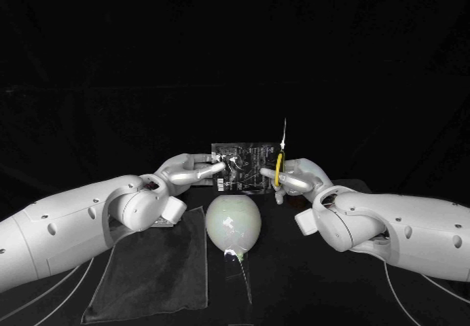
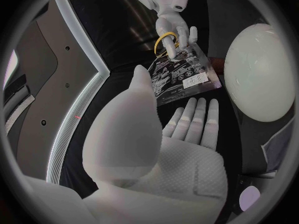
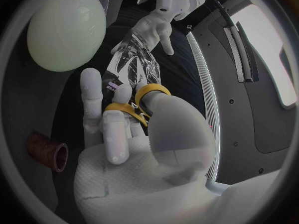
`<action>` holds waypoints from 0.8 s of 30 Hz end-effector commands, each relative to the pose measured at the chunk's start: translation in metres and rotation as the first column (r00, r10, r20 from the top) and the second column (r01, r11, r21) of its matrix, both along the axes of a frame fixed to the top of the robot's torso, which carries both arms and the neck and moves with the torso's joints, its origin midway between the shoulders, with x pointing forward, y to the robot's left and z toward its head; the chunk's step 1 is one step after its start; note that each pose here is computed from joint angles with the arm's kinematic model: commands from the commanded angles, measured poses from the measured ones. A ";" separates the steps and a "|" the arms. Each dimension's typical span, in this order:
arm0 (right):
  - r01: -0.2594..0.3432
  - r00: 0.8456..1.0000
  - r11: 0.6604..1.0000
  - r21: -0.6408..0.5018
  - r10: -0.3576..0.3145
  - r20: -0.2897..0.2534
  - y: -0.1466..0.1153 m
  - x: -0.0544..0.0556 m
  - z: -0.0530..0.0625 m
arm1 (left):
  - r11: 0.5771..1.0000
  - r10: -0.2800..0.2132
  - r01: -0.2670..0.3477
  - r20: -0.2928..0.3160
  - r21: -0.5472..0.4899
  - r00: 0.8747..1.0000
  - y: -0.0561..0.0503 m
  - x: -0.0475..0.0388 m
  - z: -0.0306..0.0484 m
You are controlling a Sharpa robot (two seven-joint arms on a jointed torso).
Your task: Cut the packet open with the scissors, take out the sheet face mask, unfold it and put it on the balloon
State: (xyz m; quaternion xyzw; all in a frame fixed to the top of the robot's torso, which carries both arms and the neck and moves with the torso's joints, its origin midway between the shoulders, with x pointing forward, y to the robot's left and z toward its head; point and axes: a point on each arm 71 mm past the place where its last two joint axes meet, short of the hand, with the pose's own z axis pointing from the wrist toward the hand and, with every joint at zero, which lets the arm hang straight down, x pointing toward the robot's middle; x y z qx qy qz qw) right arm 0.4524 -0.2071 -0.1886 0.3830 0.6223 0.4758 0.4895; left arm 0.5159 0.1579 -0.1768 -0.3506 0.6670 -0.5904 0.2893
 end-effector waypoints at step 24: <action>-0.070 0.996 0.998 -0.001 0.070 0.056 0.032 0.017 0.008 | 0.983 -0.012 0.001 -0.055 -0.184 0.998 -0.034 0.0100 0.0012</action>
